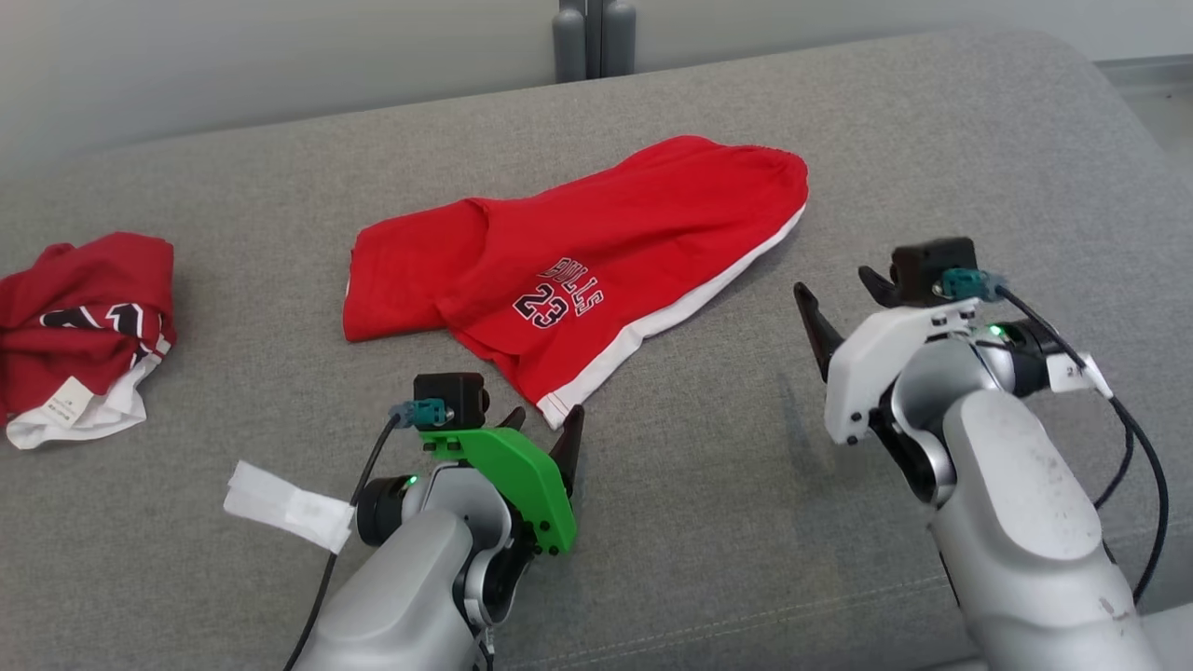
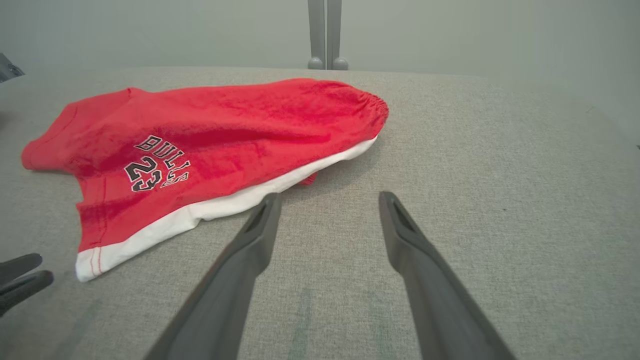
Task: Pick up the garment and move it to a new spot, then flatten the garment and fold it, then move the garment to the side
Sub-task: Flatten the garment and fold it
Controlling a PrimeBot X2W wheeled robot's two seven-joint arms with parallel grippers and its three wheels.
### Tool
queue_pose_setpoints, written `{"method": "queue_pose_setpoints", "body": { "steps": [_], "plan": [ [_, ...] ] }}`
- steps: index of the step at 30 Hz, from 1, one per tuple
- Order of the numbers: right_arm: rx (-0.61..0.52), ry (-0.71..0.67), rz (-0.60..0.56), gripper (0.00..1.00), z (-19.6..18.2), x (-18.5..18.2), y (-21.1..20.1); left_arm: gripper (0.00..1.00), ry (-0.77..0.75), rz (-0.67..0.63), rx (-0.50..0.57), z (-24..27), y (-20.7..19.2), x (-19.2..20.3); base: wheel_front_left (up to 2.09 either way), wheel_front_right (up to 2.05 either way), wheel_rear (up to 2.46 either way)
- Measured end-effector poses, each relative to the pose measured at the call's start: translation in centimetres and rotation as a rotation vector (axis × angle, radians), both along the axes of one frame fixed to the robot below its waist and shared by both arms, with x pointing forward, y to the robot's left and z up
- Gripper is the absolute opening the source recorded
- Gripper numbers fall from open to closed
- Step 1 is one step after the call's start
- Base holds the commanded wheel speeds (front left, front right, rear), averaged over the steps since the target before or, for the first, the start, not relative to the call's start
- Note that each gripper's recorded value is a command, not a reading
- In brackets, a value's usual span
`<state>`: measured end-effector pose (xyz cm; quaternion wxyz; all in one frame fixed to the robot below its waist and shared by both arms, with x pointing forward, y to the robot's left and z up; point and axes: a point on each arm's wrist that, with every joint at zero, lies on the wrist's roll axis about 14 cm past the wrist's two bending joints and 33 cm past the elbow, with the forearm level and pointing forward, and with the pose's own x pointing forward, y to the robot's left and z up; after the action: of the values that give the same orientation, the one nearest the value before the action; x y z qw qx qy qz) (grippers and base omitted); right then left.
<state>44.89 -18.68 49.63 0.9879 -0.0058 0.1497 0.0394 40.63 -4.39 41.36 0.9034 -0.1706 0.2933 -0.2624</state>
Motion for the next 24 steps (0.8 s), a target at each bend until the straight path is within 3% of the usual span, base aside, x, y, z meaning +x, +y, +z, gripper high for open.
{"method": "queue_pose_setpoints", "body": {
  "steps": [7,20,22,23,24],
  "plan": [
    [-0.06,0.068,0.001,1.0,-0.2,4.4,-1.6,1.0,0.055,-0.013,0.021,-1.7,-0.5,0.7,0.0,0.0,0.0],
    [-0.099,0.129,-0.023,1.0,-1.9,7.9,-3.2,1.0,0.101,-0.013,0.035,-2.9,-0.3,1.2,0.0,0.0,0.0],
    [-0.1,0.137,-0.037,1.0,-2.0,8.5,-3.8,0.89,0.099,-0.017,0.031,-2.8,-0.5,1.4,0.0,0.0,0.0],
    [-0.093,0.146,-0.045,1.0,-2.2,8.6,-4.0,0.75,0.1,-0.019,0.032,-2.8,-0.5,1.4,0.0,0.0,0.0],
    [-0.087,0.153,-0.051,1.0,-2.4,8.7,-4.2,0.51,0.103,-0.019,0.032,-2.8,-0.5,1.4,0.0,0.0,0.0]
  ]
}}
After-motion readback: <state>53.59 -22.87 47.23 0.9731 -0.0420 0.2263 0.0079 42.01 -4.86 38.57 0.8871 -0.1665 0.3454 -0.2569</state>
